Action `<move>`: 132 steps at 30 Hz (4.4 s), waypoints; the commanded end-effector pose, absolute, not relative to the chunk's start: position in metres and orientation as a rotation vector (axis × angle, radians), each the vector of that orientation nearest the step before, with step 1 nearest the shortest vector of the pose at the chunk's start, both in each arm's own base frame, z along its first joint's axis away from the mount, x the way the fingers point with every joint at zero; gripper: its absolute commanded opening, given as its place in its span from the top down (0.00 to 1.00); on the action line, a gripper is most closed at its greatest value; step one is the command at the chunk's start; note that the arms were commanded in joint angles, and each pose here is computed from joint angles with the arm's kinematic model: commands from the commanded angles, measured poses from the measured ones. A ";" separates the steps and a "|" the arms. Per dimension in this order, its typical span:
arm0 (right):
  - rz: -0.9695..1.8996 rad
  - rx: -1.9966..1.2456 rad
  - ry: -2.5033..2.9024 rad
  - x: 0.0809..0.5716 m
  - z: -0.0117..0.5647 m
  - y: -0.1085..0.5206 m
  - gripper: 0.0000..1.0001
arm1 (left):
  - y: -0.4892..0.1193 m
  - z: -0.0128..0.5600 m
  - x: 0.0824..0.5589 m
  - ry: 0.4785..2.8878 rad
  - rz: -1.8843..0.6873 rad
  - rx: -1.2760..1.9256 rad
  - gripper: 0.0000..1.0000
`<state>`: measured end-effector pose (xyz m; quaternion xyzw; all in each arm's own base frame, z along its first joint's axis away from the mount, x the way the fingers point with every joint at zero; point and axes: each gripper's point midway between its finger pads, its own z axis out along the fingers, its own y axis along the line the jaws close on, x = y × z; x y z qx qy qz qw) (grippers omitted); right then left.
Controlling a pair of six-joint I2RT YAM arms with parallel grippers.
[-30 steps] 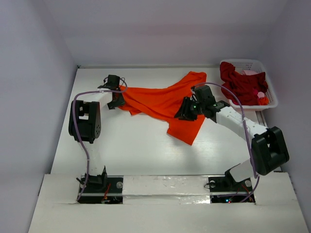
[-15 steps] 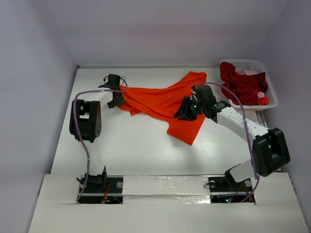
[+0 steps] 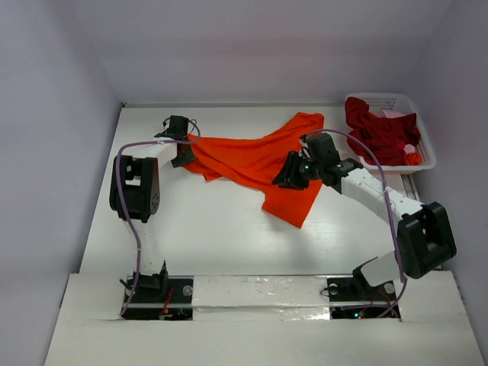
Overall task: Fold and stack the t-shirts
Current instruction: Flatten out the tshirt
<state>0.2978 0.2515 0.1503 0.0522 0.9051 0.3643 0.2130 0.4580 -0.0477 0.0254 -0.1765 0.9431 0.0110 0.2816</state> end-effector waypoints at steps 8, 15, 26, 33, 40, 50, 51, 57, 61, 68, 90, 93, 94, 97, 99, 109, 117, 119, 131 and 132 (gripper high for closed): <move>1.061 0.106 2.454 0.299 0.169 0.259 0.59 | -0.056 0.029 0.461 2.544 -0.015 -0.460 0.69; 1.062 0.106 2.456 0.300 0.168 0.260 0.59 | -0.056 0.025 0.458 2.559 -0.011 -0.475 0.85; 1.059 0.106 2.462 0.301 0.169 0.260 0.59 | -0.057 0.025 0.459 2.570 -0.015 -0.487 0.96; 0.932 0.138 2.562 0.289 0.145 0.243 0.75 | -0.056 0.034 0.463 2.560 -0.004 -0.498 1.00; 0.668 0.219 2.557 0.274 0.147 0.198 0.01 | -0.058 0.042 0.466 2.546 -0.025 -0.493 1.00; 0.549 0.374 2.746 0.236 0.051 0.181 0.00 | -0.063 0.048 0.470 2.553 -0.058 -0.481 1.00; 0.553 0.379 2.782 0.226 0.041 0.182 0.00 | -0.063 0.050 0.470 2.553 -0.055 -0.478 1.00; 0.544 0.409 2.791 0.222 0.027 0.186 0.29 | -0.065 0.052 0.473 2.551 -0.068 -0.471 1.00; 0.572 0.405 2.754 0.228 0.038 0.188 0.31 | -0.070 0.050 0.473 2.553 -0.077 -0.464 1.00; 0.586 0.389 2.731 0.233 0.043 0.191 0.40 | -0.072 0.056 0.474 2.540 -0.063 -0.455 1.00; 0.592 0.365 2.709 0.251 0.050 0.200 0.80 | -0.071 0.064 0.482 2.529 -0.050 -0.454 1.00; 0.583 0.369 2.715 0.251 0.049 0.199 0.96 | -0.071 0.066 0.484 2.527 -0.053 -0.453 1.00; 0.584 0.369 2.717 0.251 0.049 0.200 1.00 | -0.071 0.067 0.485 2.525 -0.052 -0.456 1.00; 0.583 0.369 2.719 0.251 0.049 0.199 1.00 | -0.071 0.068 0.486 2.523 -0.050 -0.454 1.00; 0.573 0.368 2.719 0.251 0.049 0.198 1.00 | -0.071 0.069 0.486 2.523 -0.050 -0.454 1.00; 0.543 0.327 2.619 0.270 0.103 0.195 1.00 | -0.071 0.105 0.488 2.469 -0.067 -0.450 1.00; 0.446 0.239 2.476 0.294 0.192 0.182 1.00 | -0.064 0.168 0.480 2.384 -0.088 -0.441 1.00; 0.474 0.238 2.434 0.302 0.217 0.184 1.00 | -0.064 0.192 0.476 2.353 -0.103 -0.436 1.00; 0.441 0.363 2.273 0.336 0.284 0.108 1.00 | -0.013 0.299 0.455 2.168 -0.087 -0.509 1.00; 0.432 0.377 2.264 0.337 0.286 0.102 1.00 | -0.008 0.300 0.454 2.163 -0.080 -0.522 1.00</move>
